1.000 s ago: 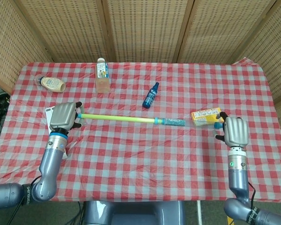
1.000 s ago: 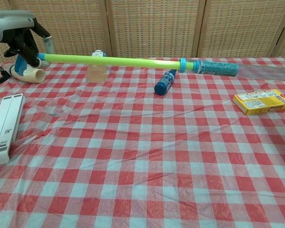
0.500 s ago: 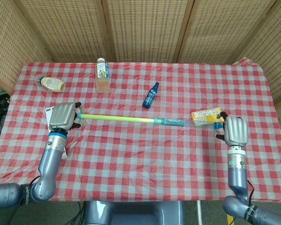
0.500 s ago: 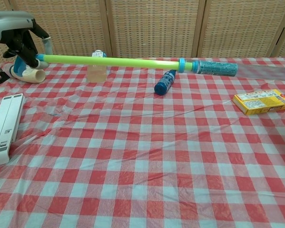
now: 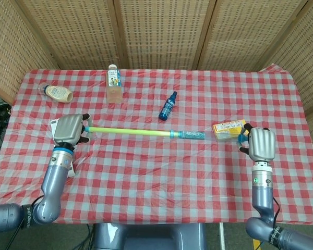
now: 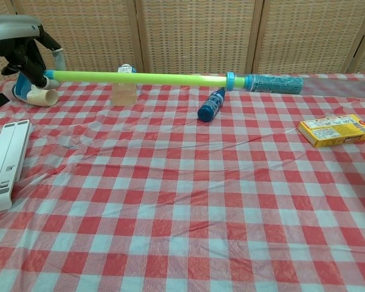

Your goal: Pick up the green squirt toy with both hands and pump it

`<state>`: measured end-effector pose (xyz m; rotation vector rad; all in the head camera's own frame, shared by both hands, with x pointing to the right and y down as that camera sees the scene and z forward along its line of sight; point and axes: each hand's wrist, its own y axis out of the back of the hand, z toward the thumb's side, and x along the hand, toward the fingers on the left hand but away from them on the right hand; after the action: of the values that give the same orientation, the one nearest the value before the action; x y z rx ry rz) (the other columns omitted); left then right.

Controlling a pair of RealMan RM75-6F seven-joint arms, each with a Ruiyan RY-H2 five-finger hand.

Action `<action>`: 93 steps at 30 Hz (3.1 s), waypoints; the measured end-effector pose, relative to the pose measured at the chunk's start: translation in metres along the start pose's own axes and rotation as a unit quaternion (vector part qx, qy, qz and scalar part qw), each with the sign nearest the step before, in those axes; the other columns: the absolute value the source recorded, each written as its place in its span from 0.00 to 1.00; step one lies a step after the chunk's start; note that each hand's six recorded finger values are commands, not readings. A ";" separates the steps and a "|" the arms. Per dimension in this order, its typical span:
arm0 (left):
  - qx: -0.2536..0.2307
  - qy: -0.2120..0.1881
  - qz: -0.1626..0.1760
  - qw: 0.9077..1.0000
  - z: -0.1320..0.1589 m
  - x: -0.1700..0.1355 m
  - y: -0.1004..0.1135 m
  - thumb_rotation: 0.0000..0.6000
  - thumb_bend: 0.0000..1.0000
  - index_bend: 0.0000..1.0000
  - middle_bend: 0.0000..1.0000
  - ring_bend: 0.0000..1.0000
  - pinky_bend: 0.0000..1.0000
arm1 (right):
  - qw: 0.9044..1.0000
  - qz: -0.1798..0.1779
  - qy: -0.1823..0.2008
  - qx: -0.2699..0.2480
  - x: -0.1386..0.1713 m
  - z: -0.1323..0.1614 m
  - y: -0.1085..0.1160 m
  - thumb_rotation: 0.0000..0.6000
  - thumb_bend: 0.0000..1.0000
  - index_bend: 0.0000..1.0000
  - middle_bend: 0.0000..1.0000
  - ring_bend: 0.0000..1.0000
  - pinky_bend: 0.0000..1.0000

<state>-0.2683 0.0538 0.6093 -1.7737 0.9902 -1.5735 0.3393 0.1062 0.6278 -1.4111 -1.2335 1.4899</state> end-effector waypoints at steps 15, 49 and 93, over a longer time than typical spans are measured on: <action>0.003 -0.019 -0.008 1.000 0.026 -0.005 -0.007 1.00 0.64 0.85 0.96 0.89 0.79 | 0.999 -0.006 0.044 0.000 0.003 0.042 0.006 1.00 0.40 0.69 1.00 1.00 0.56; -0.008 -0.044 -0.031 0.999 0.083 0.017 -0.032 1.00 0.64 0.85 0.96 0.89 0.79 | 0.994 0.012 0.105 -0.010 0.005 0.115 -0.014 1.00 0.40 0.70 1.00 1.00 0.56; -0.025 -0.056 -0.065 0.996 0.074 0.007 -0.041 1.00 0.41 0.07 0.09 0.14 0.18 | 0.994 0.060 0.091 0.029 0.018 0.100 -0.022 1.00 0.26 0.15 0.11 0.17 0.14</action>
<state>-0.1890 0.0671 0.6355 -1.9729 0.8851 -1.5194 0.2361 0.1133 0.6377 -1.5674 -1.0024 1.4287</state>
